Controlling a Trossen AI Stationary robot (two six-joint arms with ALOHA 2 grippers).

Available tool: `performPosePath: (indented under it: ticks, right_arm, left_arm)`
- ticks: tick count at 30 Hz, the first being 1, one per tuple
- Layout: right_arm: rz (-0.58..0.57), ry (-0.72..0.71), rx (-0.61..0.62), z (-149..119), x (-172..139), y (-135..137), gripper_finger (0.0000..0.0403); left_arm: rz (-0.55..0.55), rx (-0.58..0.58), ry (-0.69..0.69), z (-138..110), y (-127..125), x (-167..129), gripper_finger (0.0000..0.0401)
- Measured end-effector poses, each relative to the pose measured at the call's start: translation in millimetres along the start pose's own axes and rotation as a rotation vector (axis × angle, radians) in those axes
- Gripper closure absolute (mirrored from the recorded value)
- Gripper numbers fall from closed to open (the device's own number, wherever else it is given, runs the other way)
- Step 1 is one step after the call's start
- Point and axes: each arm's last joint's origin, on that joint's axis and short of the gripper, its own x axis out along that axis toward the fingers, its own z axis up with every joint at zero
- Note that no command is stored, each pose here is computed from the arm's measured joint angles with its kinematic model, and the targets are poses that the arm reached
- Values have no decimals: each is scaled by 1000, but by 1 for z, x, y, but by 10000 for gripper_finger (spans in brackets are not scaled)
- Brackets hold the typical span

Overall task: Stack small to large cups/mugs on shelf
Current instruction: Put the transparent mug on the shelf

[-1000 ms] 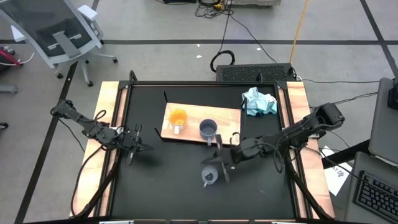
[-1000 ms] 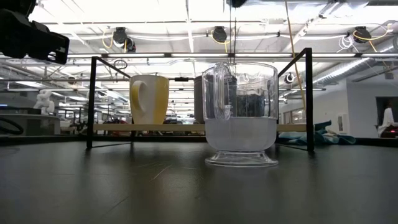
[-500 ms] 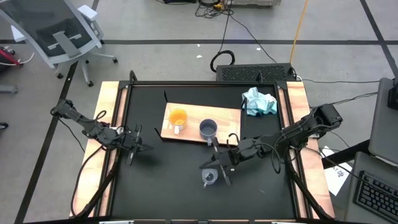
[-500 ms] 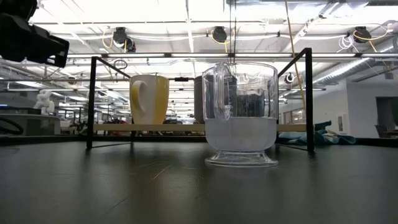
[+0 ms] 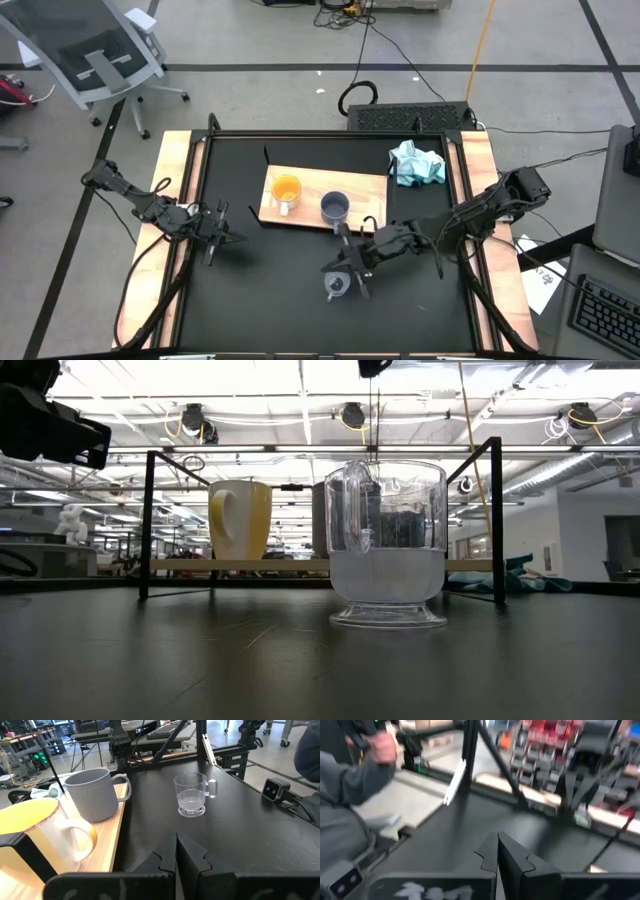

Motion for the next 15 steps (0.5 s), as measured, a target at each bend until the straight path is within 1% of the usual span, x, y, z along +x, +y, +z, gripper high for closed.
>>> performPosePath:
  ticks: [4,8,10,13,15]
  right_arm:
    - [-1,154,60,11,2,-8,403]
    - [-14,222,119,22,1,-14,403]
    - [-24,282,167,26,-1,-18,403]
    - [-48,383,233,26,-5,-25,403]
    - [-62,421,269,25,-7,-28,403]
  left_arm:
    - [0,0,0,0,0,0,391]
    - [0,-1,-1,0,0,0,391]
    - [0,-2,-1,0,0,0,391]
    - [0,-1,-1,0,0,0,391]
    - [0,3,-1,0,0,0,391]
